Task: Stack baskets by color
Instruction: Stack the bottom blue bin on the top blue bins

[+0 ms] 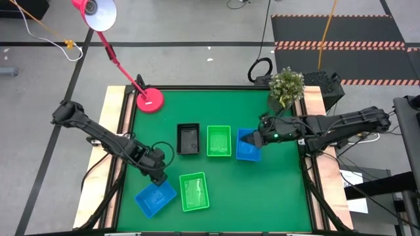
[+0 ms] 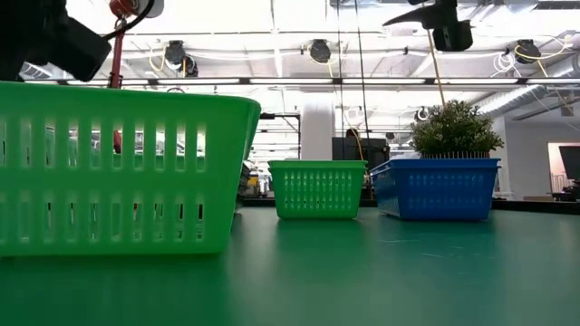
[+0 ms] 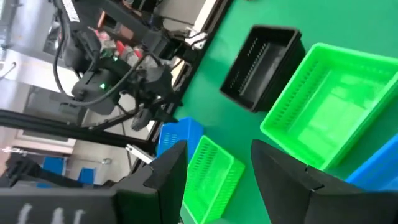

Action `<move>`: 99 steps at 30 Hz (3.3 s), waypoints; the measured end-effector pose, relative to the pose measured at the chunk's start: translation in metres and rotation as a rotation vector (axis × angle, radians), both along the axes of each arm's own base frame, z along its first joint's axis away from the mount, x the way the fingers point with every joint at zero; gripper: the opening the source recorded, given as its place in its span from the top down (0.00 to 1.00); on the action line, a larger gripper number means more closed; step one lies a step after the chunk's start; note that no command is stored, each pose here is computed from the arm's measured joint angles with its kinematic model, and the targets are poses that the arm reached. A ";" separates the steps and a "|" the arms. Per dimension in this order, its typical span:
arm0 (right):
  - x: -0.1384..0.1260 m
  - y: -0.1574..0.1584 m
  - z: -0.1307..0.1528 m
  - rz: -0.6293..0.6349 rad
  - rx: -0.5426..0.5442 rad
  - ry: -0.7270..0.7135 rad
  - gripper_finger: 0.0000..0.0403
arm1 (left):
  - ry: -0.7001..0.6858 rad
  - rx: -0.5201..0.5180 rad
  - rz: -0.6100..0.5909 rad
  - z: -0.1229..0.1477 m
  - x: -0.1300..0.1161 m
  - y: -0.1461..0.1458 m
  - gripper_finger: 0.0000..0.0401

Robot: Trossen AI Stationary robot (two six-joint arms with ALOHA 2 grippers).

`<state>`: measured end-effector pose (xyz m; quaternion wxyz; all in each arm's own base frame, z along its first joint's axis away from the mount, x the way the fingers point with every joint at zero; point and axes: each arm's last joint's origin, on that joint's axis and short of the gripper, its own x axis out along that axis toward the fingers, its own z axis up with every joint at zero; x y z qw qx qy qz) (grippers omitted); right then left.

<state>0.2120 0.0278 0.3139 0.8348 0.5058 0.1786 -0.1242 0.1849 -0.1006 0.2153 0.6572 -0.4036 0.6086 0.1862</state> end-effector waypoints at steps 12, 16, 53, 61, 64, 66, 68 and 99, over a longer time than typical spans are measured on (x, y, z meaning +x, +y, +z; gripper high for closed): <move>0.007 0.015 -0.002 0.009 0.012 -0.025 0.58 | -0.005 -0.044 -0.019 -0.032 -0.005 0.001 0.72; 0.006 0.018 -0.002 -0.043 0.027 -0.035 0.58 | -0.005 -0.037 -0.021 -0.034 -0.006 0.002 0.93; 0.114 0.020 0.089 0.077 -0.793 -0.039 0.57 | -0.457 0.611 0.397 0.209 -0.003 0.099 0.99; 0.125 -0.006 0.080 -0.004 -0.808 0.036 0.57 | -0.565 0.679 0.363 0.212 0.030 0.111 0.99; 0.128 -0.016 0.078 -0.053 -0.834 0.062 0.57 | -0.602 0.699 0.344 0.212 0.043 0.113 0.99; 0.129 -0.020 0.076 -0.064 -0.856 0.085 0.57 | -0.614 0.711 0.329 0.211 0.051 0.113 0.99; 0.129 -0.024 0.076 -0.074 -0.868 0.100 0.57 | -0.626 0.715 0.323 0.211 0.055 0.113 0.99; 0.124 -0.049 0.062 -0.173 -0.732 0.193 0.98 | -0.730 0.586 0.240 0.213 0.067 0.097 0.89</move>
